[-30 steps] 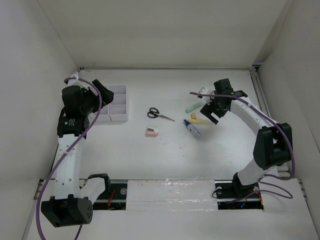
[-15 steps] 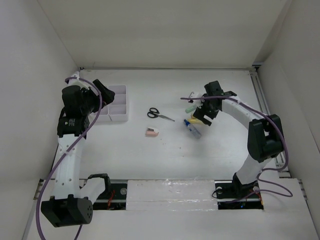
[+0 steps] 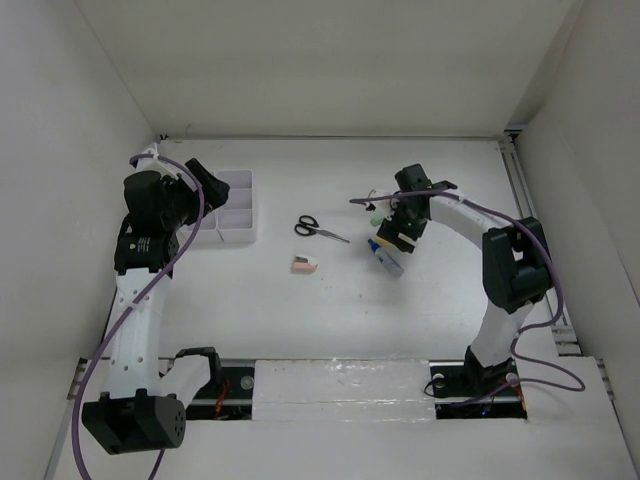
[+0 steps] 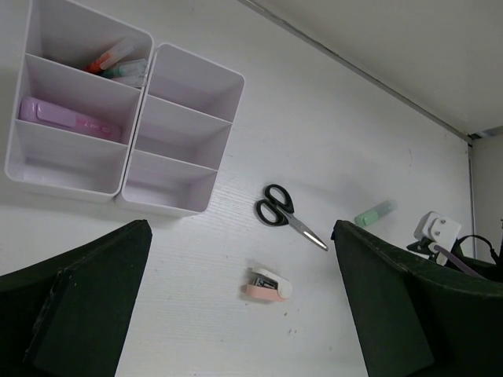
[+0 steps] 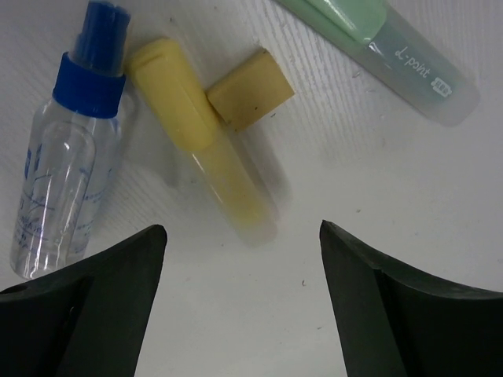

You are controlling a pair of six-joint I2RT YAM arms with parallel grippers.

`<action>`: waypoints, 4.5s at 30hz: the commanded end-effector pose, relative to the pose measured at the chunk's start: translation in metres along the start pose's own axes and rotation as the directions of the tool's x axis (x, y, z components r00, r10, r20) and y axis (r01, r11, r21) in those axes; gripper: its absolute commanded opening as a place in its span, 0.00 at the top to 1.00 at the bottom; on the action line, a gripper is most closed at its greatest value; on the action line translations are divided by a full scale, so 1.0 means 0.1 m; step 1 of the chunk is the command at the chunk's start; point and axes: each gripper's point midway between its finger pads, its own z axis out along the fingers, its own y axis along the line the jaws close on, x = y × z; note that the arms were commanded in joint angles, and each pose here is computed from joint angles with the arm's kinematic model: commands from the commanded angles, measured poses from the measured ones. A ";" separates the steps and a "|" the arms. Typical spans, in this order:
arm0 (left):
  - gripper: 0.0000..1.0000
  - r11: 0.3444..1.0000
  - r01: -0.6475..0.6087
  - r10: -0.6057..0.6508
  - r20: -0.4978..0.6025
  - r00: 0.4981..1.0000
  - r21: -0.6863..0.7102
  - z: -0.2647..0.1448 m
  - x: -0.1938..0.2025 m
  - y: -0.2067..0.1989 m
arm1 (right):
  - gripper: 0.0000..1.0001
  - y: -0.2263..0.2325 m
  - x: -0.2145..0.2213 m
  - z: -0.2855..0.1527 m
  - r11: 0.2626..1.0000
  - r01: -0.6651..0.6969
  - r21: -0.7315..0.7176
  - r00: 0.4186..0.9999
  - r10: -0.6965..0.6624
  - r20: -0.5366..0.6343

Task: Sort the stationery into containers
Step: Pick up the pen from the center of the board, then place the pen in the storage box.

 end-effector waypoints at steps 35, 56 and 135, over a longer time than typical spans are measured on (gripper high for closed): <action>0.00 1.000 -0.018 0.017 0.031 0.999 0.011 0.01 -0.09 -0.03 | 0.81 0.11 -0.06 0.37 0.997 0.026 -0.079 0.998 -0.030 -0.061; 0.00 0.999 -0.025 0.025 0.004 1.000 0.042 0.03 -0.04 -0.07 | 1.00 -0.27 -1.08 -0.88 0.988 -0.052 0.143 0.963 0.011 0.269; 1.00 0.714 0.458 -0.109 0.562 0.820 -0.530 0.69 -0.70 1.33 | 0.00 1.39 -1.72 -2.53 0.758 -0.541 -0.364 0.261 0.563 0.784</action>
